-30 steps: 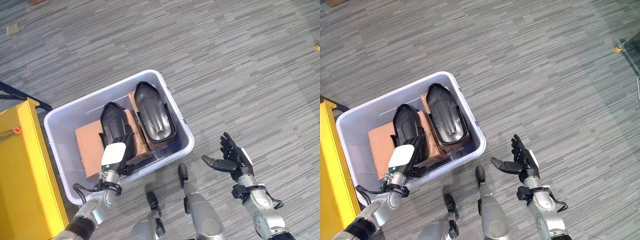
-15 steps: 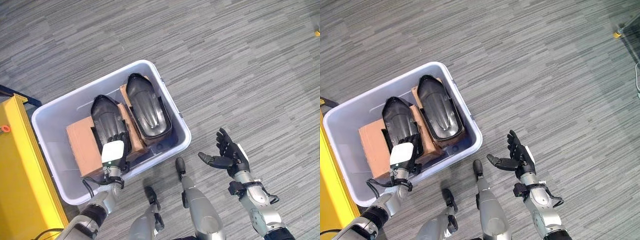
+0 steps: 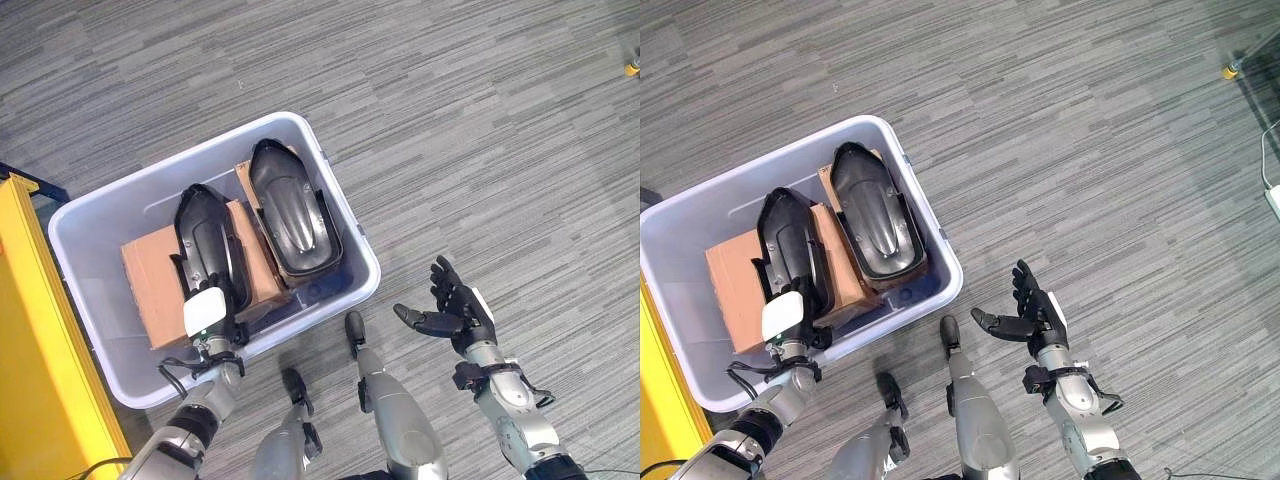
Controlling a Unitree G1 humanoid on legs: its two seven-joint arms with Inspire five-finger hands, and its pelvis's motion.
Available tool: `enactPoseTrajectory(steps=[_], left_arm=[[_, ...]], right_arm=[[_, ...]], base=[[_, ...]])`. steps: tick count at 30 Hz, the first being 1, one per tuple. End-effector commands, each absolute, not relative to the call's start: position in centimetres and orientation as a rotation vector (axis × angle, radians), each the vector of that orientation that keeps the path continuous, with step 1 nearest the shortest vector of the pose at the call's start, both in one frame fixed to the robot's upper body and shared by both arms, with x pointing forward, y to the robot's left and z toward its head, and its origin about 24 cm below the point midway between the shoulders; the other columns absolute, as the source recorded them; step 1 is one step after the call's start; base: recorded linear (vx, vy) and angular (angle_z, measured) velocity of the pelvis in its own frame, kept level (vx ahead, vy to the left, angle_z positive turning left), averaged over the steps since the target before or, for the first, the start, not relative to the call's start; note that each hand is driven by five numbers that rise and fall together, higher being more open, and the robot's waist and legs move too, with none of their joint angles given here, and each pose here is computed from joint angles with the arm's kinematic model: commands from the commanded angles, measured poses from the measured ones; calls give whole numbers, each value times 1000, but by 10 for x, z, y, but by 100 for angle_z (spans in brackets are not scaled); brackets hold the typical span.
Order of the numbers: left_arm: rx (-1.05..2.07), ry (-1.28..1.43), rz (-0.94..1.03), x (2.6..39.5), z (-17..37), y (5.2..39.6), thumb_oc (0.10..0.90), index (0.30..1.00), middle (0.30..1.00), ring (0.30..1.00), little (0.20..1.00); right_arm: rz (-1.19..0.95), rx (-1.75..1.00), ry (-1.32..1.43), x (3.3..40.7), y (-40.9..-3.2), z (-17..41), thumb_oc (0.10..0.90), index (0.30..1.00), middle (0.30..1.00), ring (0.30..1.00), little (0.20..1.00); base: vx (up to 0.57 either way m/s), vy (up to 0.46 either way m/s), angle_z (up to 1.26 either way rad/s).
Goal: Move parts from the plastic box to the shelf.
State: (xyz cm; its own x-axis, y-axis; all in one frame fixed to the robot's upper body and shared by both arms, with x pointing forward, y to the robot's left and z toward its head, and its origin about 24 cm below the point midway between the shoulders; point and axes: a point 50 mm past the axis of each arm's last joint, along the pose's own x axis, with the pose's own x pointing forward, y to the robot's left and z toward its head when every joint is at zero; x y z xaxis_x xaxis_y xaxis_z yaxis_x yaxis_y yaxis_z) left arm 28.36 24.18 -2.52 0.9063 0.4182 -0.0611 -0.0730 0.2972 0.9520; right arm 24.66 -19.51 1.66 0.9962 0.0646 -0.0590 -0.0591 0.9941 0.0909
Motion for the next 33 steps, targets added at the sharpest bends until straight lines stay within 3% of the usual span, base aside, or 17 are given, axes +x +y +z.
enactPoseTrajectory(steps=[1,6,7,9,10,24,33], left_arm=[[1298,553,321,260,-48,269,900,1000,1000,1000,1000],[1291,584,295,257,-53,268,900,1000,1000,1000,1000],[1285,591,294,256,-55,268,700,720,720,720,720],[1287,590,292,256,-56,267,478,410,410,410,410],[1286,591,286,256,-56,267,400,300,300,300,300],[1219,478,183,251,-62,250,400,300,300,300,300],[1221,469,244,198,-86,253,400,300,300,300,300]], right_arm=[[72,133,-128,259,-191,51,900,1000,1000,1000,1000],[78,153,-131,260,-189,53,900,1000,1000,1000,1000],[81,152,-134,260,-189,54,900,1000,1000,1000,1000],[86,149,-138,260,-188,56,900,1000,1000,1000,1000],[87,147,-139,260,-189,56,900,1000,1000,1000,1000],[49,150,-159,255,-195,57,900,1000,1000,1000,1000],[29,155,-131,250,-197,48,900,1000,1000,1000,1000]], base=[[4,-56,-1],[-3,-49,-1],[0,0,0],[-12,7,-5],[-33,15,-6],[7,8,1],[92,74,6]])
